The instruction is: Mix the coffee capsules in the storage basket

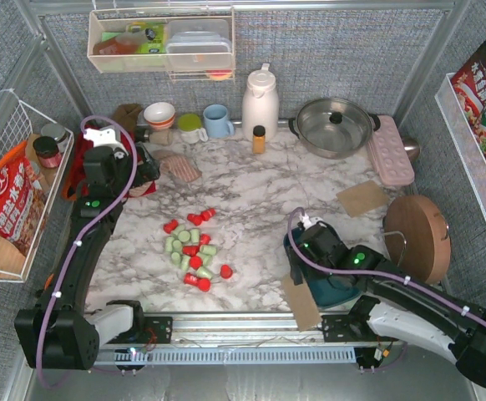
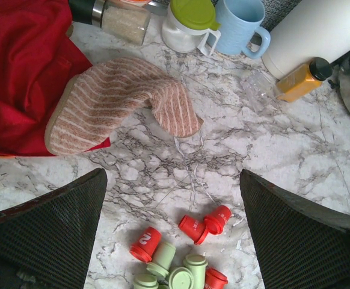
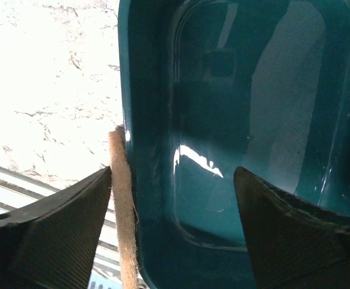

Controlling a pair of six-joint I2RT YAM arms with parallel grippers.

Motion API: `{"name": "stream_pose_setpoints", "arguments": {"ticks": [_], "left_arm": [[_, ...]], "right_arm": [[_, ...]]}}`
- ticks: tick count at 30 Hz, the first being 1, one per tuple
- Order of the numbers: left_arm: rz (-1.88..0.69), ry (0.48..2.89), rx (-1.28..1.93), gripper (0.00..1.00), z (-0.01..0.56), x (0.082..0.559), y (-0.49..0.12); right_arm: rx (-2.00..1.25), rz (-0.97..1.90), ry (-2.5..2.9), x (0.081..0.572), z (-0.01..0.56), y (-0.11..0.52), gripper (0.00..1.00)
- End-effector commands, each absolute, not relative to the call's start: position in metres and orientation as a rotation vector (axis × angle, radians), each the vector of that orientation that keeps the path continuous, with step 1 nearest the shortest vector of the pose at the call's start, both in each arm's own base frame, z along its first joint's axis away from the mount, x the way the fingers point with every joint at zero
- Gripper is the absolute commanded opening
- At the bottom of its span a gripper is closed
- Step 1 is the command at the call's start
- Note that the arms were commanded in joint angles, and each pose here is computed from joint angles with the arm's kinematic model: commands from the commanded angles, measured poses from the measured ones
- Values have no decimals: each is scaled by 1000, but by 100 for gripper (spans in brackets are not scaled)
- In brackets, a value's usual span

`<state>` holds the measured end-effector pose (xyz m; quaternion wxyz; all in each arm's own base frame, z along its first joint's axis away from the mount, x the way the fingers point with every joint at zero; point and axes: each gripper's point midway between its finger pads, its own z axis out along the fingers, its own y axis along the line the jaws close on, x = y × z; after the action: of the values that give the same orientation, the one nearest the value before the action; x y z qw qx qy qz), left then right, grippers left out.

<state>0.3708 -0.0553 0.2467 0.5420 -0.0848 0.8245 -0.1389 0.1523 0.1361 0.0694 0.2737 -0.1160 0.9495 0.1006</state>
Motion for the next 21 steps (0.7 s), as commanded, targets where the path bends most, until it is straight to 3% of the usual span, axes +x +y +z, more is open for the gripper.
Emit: {"name": "stream_pose_setpoints", "arguments": {"ticks": [1, 11, 17, 21], "left_arm": [[-348, 1922, -196, 99, 255, 376, -58], [-347, 1927, -203, 99, 253, 377, -58], [-341, 1922, -206, 99, 253, 377, -56], [-341, 1921, -206, 99, 254, 376, -56]], "right_arm": [[-293, 276, 2544, 156, 78, 138, 81], [-358, 245, 2580, 155, 92, 140, 38], [-378, 257, 2588, 156, 97, 144, 1], [-386, 262, 2576, 158, 102, 145, 0]]}}
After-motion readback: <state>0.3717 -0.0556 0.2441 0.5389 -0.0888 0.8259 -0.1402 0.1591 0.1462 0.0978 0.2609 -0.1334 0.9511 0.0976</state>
